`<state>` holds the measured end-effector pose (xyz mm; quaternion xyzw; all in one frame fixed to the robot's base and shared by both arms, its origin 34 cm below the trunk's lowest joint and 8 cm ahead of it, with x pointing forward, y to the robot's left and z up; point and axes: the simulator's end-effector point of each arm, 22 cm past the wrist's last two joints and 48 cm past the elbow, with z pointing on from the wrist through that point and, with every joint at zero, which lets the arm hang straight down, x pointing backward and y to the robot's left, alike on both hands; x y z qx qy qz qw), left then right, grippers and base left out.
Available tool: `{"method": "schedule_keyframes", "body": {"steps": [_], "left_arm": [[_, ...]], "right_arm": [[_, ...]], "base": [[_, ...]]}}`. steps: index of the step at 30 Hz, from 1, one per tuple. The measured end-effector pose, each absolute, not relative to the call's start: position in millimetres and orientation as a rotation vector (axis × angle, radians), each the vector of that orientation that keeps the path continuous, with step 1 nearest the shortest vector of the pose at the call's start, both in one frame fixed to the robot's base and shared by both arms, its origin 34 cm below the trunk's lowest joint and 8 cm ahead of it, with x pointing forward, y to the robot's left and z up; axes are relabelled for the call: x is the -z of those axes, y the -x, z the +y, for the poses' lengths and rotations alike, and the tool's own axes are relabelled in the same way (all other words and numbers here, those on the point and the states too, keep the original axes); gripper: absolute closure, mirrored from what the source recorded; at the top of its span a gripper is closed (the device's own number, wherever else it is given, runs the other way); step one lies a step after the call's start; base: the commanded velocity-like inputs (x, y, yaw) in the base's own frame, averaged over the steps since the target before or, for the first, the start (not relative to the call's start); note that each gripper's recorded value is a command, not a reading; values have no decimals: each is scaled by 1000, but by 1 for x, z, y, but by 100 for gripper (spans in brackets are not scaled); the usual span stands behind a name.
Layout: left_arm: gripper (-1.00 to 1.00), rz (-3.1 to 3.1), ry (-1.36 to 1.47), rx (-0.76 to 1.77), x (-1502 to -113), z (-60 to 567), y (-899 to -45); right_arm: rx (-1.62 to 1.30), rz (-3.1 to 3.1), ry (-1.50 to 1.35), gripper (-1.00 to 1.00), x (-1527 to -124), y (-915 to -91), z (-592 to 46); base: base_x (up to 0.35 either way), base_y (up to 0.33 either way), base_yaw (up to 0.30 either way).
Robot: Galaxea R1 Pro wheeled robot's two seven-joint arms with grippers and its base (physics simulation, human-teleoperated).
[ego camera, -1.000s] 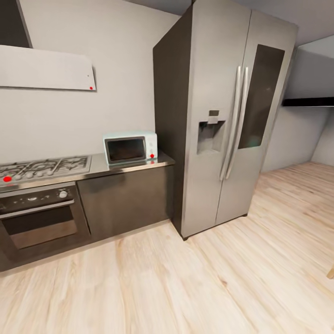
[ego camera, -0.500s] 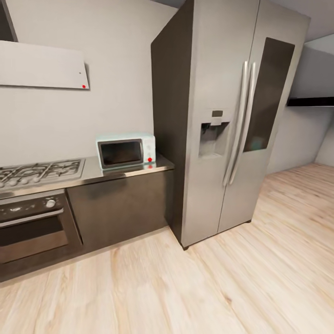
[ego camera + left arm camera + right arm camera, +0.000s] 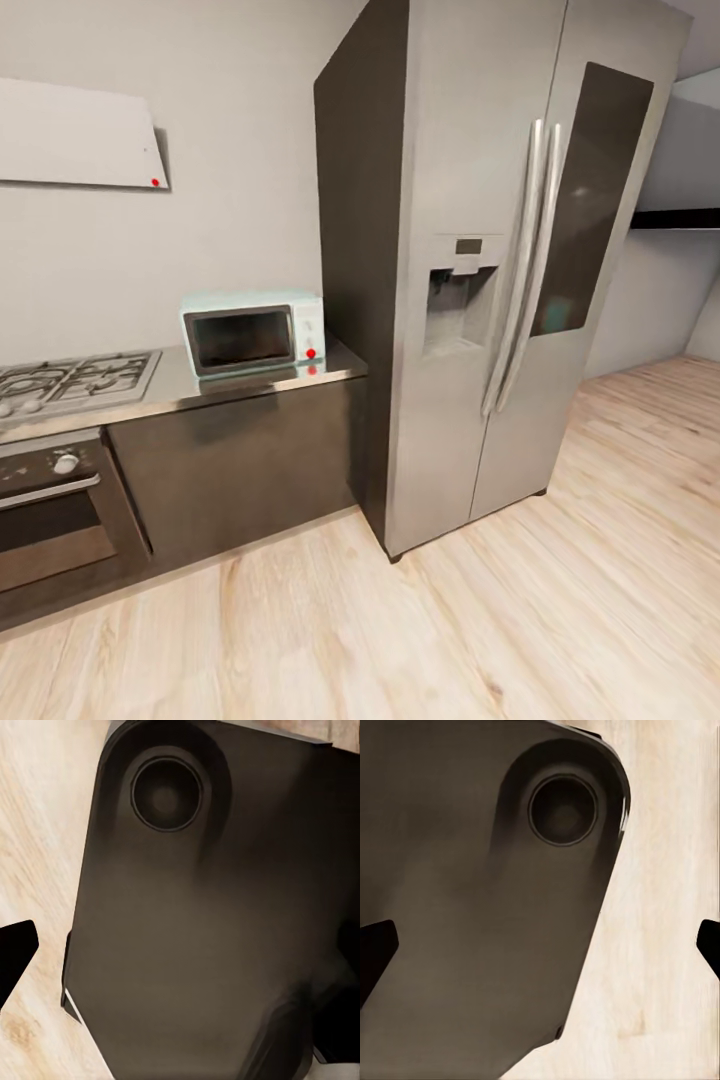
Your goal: In the kitchen, take the popcorn bag from the countertop, put it into the microwave, and heat it until the popcorn is cooked so the cooked popcorn ends up inside the bag.
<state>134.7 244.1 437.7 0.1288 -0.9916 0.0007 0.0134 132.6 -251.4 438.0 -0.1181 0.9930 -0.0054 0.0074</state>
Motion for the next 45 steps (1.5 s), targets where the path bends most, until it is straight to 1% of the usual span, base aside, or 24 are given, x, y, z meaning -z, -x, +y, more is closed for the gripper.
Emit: {"method": "schedule_keyframes", "body": {"steps": [19, 23, 29, 38, 45], "left_arm": [[-100, -3088, -402, -2, -438, 244, -134], [-100, -3087, -402, -2, -438, 244, -134], [-100, -3088, -402, -2, -438, 244, -135], [-100, -3091, -402, -2, -438, 244, -135], [-100, -3102, -403, 0, -438, 245, -138]], "right_arm": [[27, 3105, 390, -100, -438, -132, -257], [14, 3106, 379, -100, -438, -132, -249], [24, 3105, 380, -100, -438, -132, -254], [25, 3106, 376, -100, -438, -132, -255], [25, 3106, 375, -100, -438, -133, -255]], "base": [[323, 0, 0], [323, 0, 8], [323, -17, 229], [306, -113, 273], [63, -21, 273]]}}
